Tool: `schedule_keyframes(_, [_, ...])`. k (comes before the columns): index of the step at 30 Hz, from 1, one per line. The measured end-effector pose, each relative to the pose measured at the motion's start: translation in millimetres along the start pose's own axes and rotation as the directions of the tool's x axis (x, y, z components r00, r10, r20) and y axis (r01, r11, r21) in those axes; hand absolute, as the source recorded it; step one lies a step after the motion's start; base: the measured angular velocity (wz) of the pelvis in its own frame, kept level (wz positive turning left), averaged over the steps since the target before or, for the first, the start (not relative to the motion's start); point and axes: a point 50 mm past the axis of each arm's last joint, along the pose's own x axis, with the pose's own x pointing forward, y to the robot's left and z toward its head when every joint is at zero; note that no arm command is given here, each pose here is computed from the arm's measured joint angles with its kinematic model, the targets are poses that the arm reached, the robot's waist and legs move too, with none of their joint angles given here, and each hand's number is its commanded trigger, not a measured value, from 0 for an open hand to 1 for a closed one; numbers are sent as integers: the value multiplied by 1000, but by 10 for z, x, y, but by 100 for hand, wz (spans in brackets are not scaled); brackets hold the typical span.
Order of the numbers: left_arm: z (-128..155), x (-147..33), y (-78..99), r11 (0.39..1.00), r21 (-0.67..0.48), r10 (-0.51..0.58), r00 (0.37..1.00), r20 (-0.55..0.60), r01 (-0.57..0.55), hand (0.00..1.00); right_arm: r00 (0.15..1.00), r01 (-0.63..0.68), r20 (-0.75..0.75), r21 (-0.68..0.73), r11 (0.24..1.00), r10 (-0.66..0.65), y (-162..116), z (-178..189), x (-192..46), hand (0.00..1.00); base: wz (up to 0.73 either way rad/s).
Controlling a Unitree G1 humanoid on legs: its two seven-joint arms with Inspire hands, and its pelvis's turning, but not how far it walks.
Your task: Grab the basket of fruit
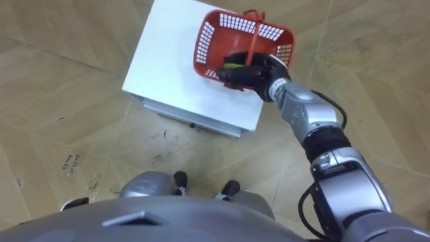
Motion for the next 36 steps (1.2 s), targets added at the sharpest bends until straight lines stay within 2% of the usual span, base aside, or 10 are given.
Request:
schedule_keyframes(10, [-16, -4, -15, 1000, 10, -5, 1000, 1, 5, 0, 1000, -23, 12, -13, 1000, 23, 69, 11, 10, 0, 0])
schedule_keyframes(23, [-31, -24, -40, 1000, 26, -16, 1000, 19, 15, 0, 998, -43, -40, -7, 999, 43, 100, -209, -19, 0, -1])
schedule_keyframes(25, [-39, -20, 26, 999, 40, 4, 1000, 19, -5, 0, 997, -64, -31, -21, 998, 64, 148, -200, -20, 0, -19])
schedule_keyframes(28, [-18, -26, -84, 997, 65, -29, 999, 23, 27, 0, 998, -68, -17, -32, 997, 67, 141, -191, -38, 0, 35])
schedule_keyframes(30, [50, -31, -92, 995, 95, -35, 998, 48, 30, 0, 998, -52, -25, -39, 998, 51, 83, -211, -57, 0, 45])
schedule_keyframes(33, [-79, -38, -167, 991, 111, -74, 997, -3, 74, 0, 996, -78, -52, -44, 996, 76, 157, -316, -53, 0, -3])
schedule_keyframes(36, [-84, -39, -191, 989, 111, -99, 995, -6, 99, 0, 995, -91, -48, -45, 995, 89, 189, -313, -47, 0, -3])
